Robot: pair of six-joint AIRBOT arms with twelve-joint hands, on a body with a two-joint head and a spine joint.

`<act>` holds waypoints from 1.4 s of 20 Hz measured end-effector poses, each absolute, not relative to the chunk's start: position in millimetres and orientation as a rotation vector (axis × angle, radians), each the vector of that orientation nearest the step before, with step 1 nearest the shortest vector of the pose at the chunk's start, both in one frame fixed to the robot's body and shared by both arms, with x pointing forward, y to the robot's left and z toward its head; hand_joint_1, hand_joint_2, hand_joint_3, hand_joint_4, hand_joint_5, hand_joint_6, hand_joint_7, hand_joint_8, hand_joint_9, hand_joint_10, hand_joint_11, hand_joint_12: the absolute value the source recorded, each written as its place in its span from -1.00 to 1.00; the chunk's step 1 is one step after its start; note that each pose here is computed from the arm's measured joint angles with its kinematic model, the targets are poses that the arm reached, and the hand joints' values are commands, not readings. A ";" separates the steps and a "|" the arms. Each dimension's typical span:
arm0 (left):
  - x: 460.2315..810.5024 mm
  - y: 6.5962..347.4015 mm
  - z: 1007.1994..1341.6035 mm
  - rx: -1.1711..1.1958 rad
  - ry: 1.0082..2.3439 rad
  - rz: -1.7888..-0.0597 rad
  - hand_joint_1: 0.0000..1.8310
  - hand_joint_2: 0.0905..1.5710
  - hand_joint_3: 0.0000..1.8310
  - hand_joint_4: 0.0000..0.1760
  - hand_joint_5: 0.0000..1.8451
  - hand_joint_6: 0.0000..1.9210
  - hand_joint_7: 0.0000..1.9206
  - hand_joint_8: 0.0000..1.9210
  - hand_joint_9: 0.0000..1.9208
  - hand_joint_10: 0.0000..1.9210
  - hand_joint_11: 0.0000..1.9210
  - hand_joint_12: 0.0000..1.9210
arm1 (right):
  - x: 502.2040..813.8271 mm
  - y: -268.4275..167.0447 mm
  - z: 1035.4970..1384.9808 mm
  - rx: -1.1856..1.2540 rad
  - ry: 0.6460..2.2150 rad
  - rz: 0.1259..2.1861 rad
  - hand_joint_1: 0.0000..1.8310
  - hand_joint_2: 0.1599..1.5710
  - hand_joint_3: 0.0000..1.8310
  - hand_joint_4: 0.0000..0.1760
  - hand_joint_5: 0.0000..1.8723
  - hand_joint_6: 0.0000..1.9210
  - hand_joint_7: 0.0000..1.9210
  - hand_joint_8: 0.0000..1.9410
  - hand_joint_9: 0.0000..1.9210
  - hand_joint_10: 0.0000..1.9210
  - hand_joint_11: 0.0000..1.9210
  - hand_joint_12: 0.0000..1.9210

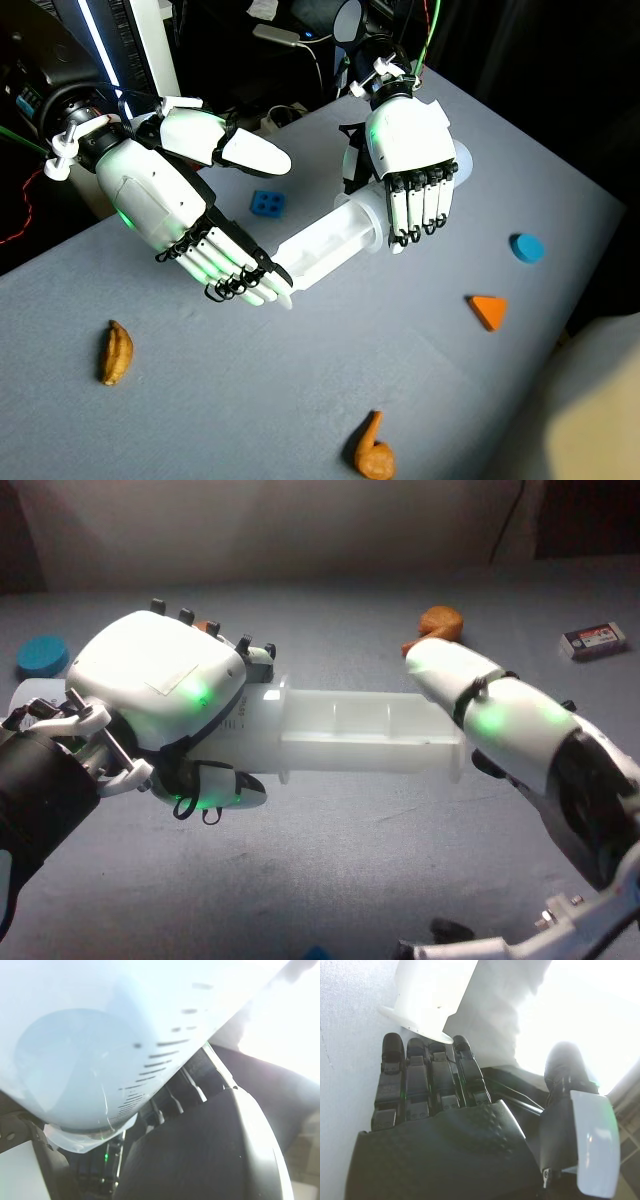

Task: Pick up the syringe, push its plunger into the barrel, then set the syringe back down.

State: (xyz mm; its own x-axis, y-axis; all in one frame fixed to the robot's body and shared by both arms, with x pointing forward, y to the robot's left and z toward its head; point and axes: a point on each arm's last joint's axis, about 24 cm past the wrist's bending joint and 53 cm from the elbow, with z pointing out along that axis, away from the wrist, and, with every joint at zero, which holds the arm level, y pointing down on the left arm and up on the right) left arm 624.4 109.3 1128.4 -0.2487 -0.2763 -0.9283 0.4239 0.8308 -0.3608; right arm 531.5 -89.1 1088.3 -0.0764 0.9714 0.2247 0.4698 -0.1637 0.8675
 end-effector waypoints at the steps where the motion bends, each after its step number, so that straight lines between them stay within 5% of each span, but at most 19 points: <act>1: 625.0 110.5 1129.7 0.111 1.696 -0.662 0.52 0.31 -1.00 -1.00 0.13 -0.25 0.16 -0.19 0.05 0.11 0.00 -0.10 | 533.1 -88.3 1091.4 1.659 1.552 1.204 -1.00 0.26 -1.00 -0.67 -0.92 -1.00 -0.89 -1.00 -0.96 -1.00 -1.00 -0.57; 28: 633.1 122.7 1143.8 0.119 1.657 -0.630 0.52 0.33 -1.00 -1.00 0.08 -0.19 0.12 -0.12 0.04 0.13 0.00 -0.06 | 544.9 -24.0 1106.1 1.601 1.605 1.311 -1.00 0.26 -1.00 -0.65 -0.96 -1.00 -0.94 -1.00 -0.97 -1.00 -1.00 -0.59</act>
